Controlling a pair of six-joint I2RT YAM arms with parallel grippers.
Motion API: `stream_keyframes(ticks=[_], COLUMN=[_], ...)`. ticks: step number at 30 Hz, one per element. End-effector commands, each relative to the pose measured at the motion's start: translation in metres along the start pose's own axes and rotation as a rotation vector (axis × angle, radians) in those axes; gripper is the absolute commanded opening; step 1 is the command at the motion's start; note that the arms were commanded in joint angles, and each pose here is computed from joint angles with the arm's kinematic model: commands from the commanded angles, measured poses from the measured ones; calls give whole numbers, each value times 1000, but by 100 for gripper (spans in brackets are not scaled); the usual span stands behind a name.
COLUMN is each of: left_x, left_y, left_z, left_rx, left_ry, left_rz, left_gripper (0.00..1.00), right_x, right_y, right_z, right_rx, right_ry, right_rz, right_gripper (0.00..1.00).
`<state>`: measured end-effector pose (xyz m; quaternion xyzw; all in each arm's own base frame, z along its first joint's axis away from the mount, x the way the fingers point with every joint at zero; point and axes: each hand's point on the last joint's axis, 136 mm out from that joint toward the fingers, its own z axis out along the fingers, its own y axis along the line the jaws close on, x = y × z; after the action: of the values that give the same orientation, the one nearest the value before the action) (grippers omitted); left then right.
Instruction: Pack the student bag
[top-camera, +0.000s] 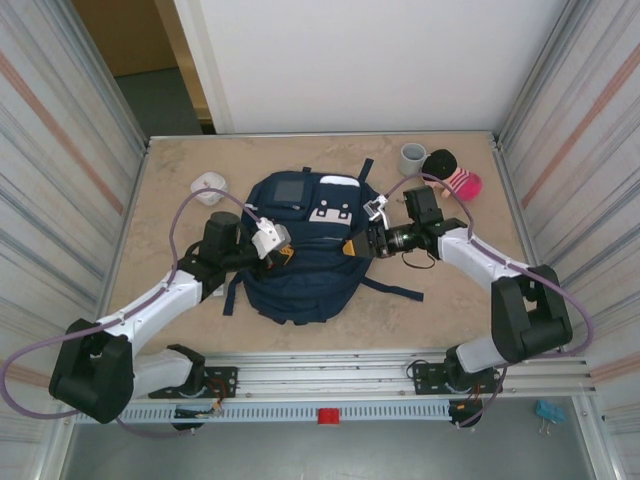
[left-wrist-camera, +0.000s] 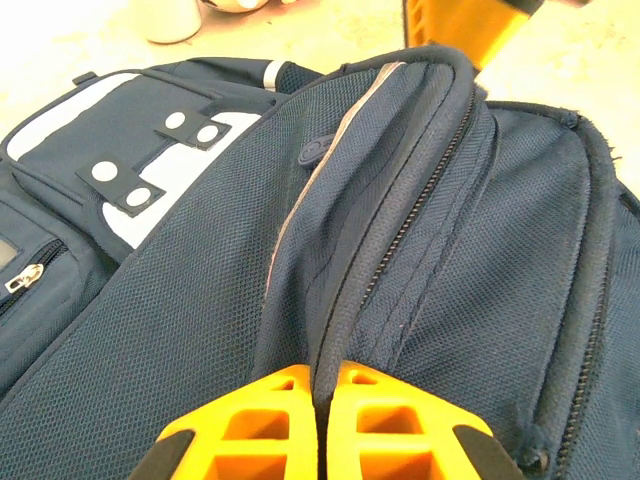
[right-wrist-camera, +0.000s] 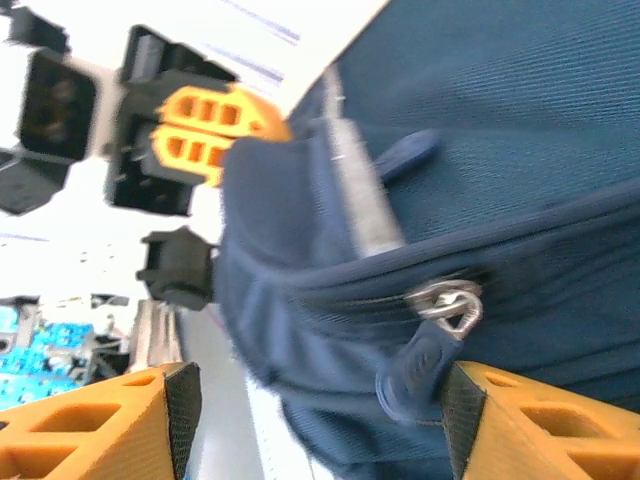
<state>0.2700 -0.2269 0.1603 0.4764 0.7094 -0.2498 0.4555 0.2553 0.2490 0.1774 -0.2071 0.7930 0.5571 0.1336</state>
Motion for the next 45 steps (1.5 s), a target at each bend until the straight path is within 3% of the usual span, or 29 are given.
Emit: stream_keyframes(ticks=[1, 7, 16, 20, 25, 32, 37, 45], left_x=[-27, -29, -31, -31, -31, -30, -22, -21], left_y=[14, 13, 13, 14, 14, 15, 27, 42], left_z=[-7, -6, -7, -7, -5, -6, -5, -6], left_rx=[-50, -36, -36, -38, -34, -46, -108, -198], left_ry=[-96, -104, -107, -107, -112, -107, -64, -31], left_rz=[26, 20, 19, 18, 14, 11, -14, -33], left_gripper=[0, 0, 0, 0, 0, 0, 0, 0], right_x=[-6, -28, -19, -8, -7, -7, -5, -14], right_y=[30, -11, -10, -17, -29, -26, -21, 11], right_z=[-13, -15, 13, 14, 12, 8, 2, 2], right_rx=[-80, 133, 87, 119, 198, 211, 238, 221], right_ry=[-10, -63, 20, 28, 21, 13, 5, 11], right_rz=[-48, -67, -63, -41, -32, -36, -43, -84], right_gripper=[66, 71, 67, 58, 37, 21, 5, 0])
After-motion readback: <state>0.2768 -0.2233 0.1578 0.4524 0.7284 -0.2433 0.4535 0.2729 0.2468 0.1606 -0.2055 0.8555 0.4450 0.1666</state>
